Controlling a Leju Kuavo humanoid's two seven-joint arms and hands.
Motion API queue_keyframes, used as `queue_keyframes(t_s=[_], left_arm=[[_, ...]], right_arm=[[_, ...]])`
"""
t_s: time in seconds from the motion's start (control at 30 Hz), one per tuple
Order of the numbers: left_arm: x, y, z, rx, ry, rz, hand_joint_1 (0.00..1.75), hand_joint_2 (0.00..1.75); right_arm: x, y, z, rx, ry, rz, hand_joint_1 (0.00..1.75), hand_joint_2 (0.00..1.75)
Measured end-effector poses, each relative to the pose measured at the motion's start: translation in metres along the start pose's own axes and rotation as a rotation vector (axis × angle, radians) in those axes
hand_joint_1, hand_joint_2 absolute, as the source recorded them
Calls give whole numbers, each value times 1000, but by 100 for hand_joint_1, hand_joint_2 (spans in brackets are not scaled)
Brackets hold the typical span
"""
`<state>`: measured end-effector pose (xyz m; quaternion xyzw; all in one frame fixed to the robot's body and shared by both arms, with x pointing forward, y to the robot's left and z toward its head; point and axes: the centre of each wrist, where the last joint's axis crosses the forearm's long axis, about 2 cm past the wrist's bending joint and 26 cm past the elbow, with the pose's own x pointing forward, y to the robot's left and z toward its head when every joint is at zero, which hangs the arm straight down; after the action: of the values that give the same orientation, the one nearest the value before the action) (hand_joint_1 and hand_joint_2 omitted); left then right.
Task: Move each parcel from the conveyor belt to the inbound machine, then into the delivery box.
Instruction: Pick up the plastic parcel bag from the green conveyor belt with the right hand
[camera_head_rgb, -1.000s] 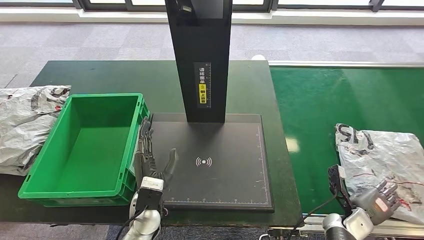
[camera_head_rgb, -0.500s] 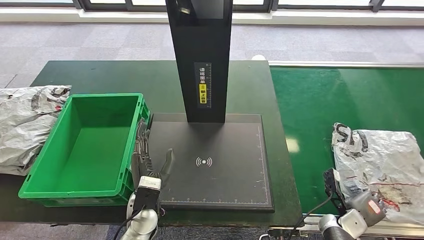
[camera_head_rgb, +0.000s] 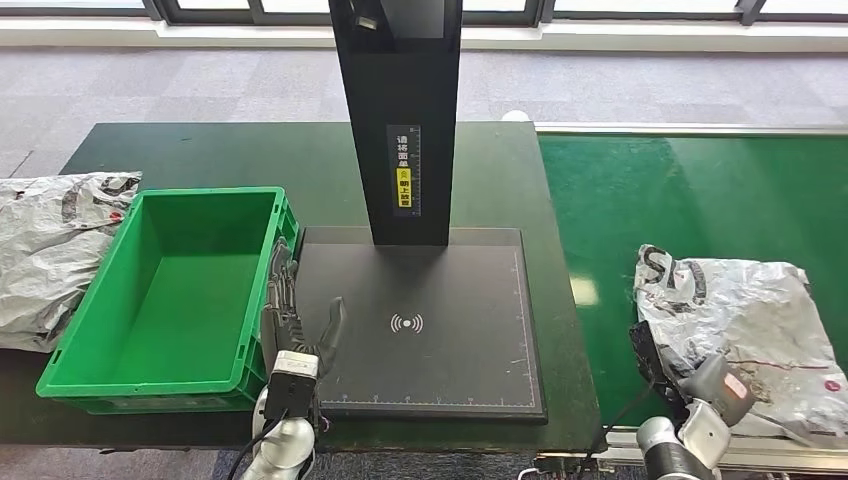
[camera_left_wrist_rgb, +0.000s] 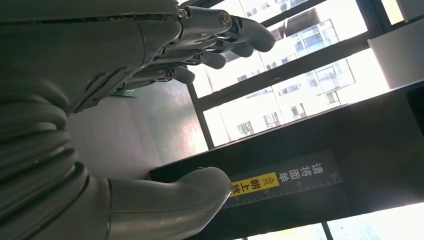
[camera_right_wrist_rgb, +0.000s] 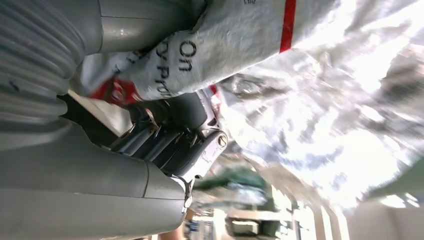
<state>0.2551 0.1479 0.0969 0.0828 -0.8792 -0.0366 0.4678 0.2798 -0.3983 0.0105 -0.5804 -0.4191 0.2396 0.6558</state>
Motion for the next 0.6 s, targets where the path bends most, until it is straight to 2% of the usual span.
queue_keyframes(t_s=[0.17, 0.3, 0.47, 0.6], left_arm=[[-1, 0, 1, 4, 11, 11, 0, 175], [-3, -1, 2, 17, 25, 13, 0, 175], [-4, -1, 3, 16, 32, 10, 0, 175], [-4, -1, 3, 19, 35, 13, 0, 175]], right_arm=[[47, -37, -1, -297, -327, -172, 175, 175], [84, -78, 9, -552, -412, -353, 175, 175], [125, -116, 19, -692, -517, -435, 175, 175], [155, -124, 24, -708, -623, -601, 175, 175]])
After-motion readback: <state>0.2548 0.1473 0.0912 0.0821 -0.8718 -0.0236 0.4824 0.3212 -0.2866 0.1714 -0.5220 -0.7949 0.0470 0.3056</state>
